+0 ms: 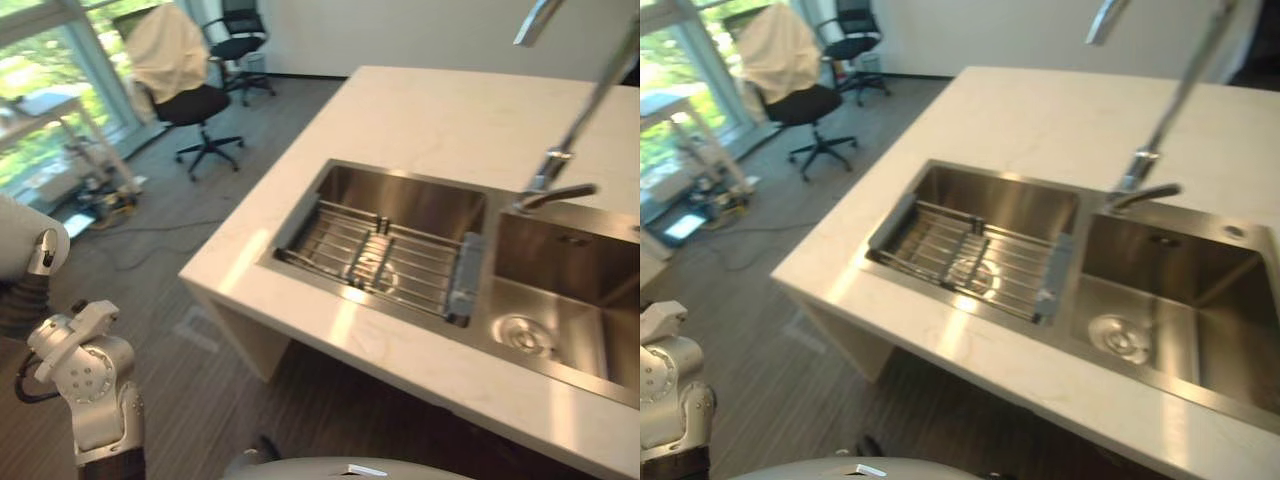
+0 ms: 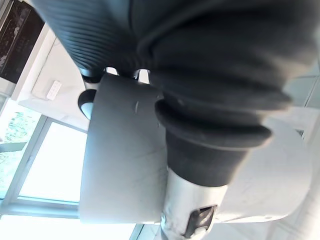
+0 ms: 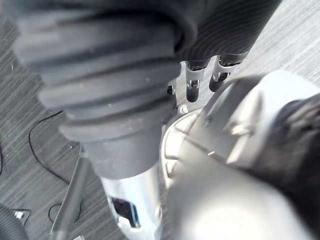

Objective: Walk over to the sink, pick up the cup, carry it to the dishwasher, place the cup inside the dishwasher, then close the dishwasher door

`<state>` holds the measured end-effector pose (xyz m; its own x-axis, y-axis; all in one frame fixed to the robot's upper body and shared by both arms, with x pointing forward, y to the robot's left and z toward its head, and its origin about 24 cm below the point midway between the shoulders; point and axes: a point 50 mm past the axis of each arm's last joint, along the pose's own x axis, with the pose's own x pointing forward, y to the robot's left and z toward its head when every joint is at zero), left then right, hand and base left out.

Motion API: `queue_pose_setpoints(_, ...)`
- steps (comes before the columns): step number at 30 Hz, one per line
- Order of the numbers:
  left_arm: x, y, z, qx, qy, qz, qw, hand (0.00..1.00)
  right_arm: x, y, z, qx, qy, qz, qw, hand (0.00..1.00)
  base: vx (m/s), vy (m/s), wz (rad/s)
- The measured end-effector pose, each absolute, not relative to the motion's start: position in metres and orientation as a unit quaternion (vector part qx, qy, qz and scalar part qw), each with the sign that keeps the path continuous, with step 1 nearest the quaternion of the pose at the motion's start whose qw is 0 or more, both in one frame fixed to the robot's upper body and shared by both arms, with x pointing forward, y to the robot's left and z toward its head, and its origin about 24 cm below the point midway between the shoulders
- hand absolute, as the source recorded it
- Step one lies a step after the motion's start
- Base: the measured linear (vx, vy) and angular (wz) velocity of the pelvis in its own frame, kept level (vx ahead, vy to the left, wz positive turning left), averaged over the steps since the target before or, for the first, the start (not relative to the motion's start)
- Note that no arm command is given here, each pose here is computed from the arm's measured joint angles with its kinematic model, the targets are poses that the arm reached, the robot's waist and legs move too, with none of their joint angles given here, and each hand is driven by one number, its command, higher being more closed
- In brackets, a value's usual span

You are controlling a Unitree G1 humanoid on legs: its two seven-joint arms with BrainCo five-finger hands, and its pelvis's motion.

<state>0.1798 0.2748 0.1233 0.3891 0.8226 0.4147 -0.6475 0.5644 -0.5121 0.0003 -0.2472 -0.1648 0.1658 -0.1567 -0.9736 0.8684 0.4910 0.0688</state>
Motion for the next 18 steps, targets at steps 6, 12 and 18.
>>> queue_pose_setpoints(6,0.215,0.258,0.162,-0.207,-0.429,0.352,0.806,1.00,0.010,-0.244,-0.166,0.372,0.496,-0.396,0.677,0.00,-0.17,-0.035,0.80)
queue_pose_setpoints(12,0.223,0.249,0.184,-0.140,-0.461,0.307,0.821,1.00,-0.047,-0.262,-0.158,0.340,0.534,-0.439,0.638,0.00,-0.32,0.305,1.48)
queue_pose_setpoints(18,0.209,0.290,0.178,-0.081,-0.439,0.321,0.836,1.00,-0.063,-0.204,-0.169,0.388,0.570,-0.440,0.575,0.00,-0.34,0.298,1.72)
